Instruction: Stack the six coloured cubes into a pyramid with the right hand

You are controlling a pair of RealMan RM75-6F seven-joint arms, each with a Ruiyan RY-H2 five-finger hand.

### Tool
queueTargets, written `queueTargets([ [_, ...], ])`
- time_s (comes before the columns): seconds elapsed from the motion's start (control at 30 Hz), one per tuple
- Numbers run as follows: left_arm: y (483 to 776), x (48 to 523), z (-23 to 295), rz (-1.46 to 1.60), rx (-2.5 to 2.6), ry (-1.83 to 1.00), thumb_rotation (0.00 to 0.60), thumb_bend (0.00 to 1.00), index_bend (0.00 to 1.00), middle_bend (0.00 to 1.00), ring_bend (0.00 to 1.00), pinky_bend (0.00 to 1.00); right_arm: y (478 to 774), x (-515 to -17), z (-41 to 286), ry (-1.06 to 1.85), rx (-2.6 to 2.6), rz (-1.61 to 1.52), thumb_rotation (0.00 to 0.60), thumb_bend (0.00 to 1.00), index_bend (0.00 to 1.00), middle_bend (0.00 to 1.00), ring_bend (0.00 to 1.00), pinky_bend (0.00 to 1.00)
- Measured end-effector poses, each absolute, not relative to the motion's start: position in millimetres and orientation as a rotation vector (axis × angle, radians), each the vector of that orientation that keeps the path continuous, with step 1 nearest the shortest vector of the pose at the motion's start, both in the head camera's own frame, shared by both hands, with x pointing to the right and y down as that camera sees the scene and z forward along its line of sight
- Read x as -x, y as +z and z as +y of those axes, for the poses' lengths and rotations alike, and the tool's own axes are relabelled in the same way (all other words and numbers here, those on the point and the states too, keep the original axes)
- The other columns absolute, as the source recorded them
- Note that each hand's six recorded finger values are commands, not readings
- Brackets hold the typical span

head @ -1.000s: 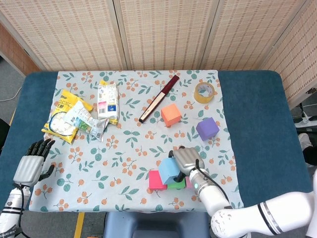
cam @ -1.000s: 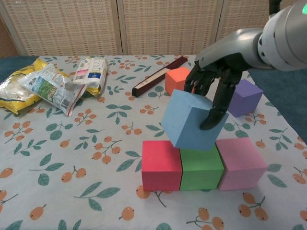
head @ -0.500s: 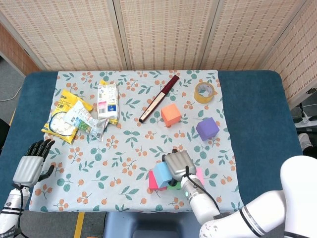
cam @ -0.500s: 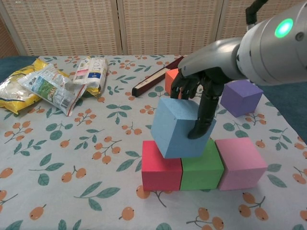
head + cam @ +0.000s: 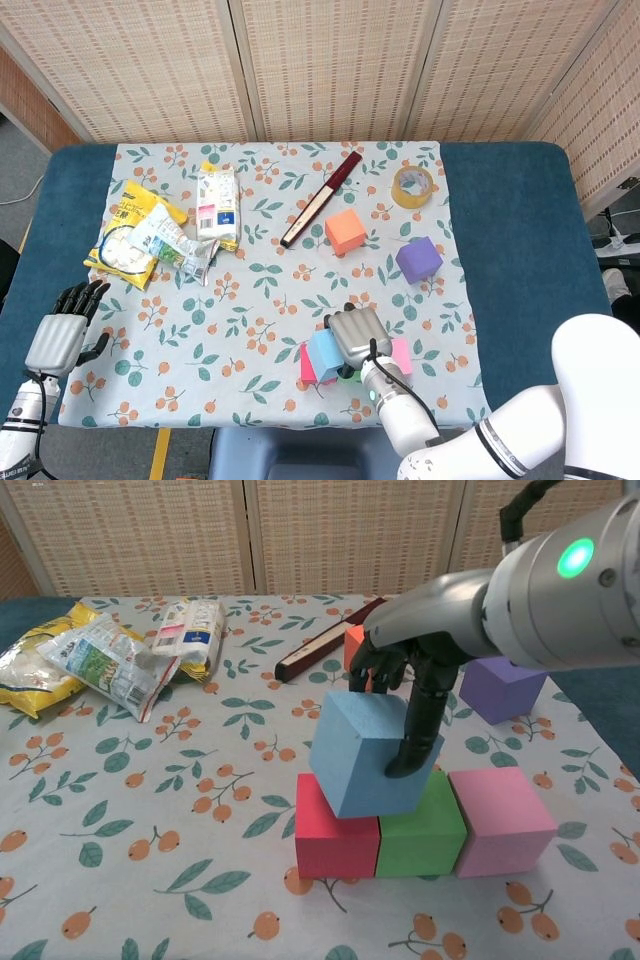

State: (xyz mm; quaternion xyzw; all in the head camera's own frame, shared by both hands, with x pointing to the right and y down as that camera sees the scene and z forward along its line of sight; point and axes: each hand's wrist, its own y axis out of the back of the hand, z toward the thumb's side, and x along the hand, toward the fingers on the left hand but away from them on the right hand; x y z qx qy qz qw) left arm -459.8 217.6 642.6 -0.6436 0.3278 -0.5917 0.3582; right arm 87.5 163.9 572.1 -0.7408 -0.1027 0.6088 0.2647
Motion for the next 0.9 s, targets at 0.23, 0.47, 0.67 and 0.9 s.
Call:
queueTargets([
  [0.23, 640.2, 461.6, 216.9, 0.854, 1.657, -1.523, 0.600, 0.41, 0.00, 0.05, 0.01, 0.10, 570.5, -88.9, 164.0, 1.658, 1.944, -0.258, 0.600, 0.22, 0.93, 0.34, 0.15, 0.37],
  [0.47, 638.9, 461.4, 217.0, 0.857, 1.660, -1.517, 0.600, 0.41, 0.00, 0.05, 0.01, 0.10, 573.1, -93.4, 167.4, 1.677, 1.918, -0.244, 0.600, 0.22, 0.93, 0.34, 0.15, 0.37],
  [0.67, 638.7, 460.3, 217.5, 0.855, 1.663, -1.515, 0.600, 0.41, 0.00, 0.05, 0.01, 0.10, 576.0, -96.1, 170.7, 1.677, 1.911, -0.230, 0.600, 0.22, 0.91, 0.34, 0.15, 0.37],
  [0.9, 639.2, 459.3, 218.2, 0.851, 1.668, -1.513, 0.600, 0.41, 0.00, 0.05, 0.01, 0.10, 577.7, -95.4, 174.2, 1.671, 1.917, -0.221, 0.600, 0.22, 0.86, 0.34, 0.15, 0.37],
])
